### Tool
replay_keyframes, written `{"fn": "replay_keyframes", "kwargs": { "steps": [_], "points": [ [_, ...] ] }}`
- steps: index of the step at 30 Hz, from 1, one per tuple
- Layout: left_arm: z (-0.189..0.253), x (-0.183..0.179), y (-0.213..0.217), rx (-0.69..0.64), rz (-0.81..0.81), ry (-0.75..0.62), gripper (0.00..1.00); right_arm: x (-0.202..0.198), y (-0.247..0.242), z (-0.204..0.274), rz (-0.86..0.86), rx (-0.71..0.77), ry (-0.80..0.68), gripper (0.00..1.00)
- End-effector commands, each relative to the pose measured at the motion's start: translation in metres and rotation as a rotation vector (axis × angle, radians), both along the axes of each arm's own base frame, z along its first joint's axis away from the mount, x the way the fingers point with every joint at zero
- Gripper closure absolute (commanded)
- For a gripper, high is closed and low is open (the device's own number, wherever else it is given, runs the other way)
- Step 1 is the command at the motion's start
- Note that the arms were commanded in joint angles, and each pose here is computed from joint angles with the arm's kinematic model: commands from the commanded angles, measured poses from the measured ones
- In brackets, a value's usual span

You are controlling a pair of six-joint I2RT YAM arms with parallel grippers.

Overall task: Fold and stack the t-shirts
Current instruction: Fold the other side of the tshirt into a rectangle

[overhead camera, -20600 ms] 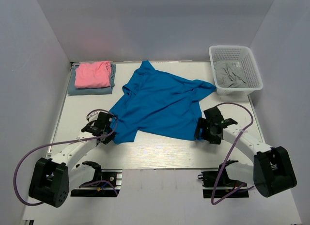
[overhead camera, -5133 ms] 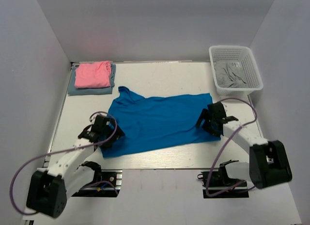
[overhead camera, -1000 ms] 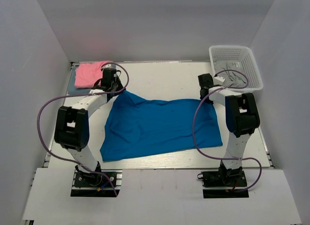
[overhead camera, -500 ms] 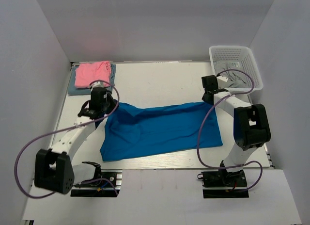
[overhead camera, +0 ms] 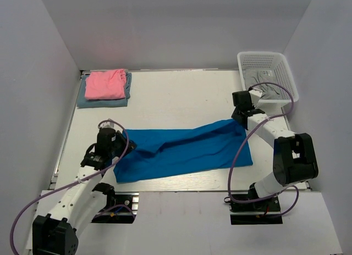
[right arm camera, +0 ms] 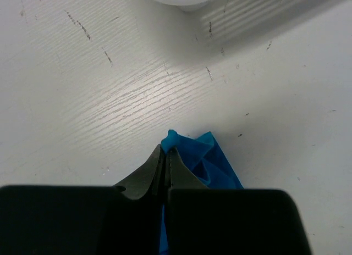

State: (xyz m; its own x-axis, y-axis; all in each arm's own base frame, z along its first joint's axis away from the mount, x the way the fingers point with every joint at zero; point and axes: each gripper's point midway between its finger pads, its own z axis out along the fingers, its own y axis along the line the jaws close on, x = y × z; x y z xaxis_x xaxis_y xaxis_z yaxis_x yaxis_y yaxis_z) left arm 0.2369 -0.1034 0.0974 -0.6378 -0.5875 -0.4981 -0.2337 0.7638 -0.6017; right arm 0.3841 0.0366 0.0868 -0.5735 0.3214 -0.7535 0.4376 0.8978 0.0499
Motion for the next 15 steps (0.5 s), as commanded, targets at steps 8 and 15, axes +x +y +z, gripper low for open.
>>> {"fn": "replay_keyframes", "kwargs": {
  "steps": [8,15],
  "points": [
    [-0.042,-0.052,-0.004,-0.066,-0.007,0.188,1.0,-0.011,-0.005,0.001,-0.003,0.001,-0.037,1.0],
    [-0.064,-0.077,-0.007,-0.088,-0.031,0.28,0.62,-0.043,-0.024,-0.025,-0.126,-0.02,0.033,1.0]
  ]
}}
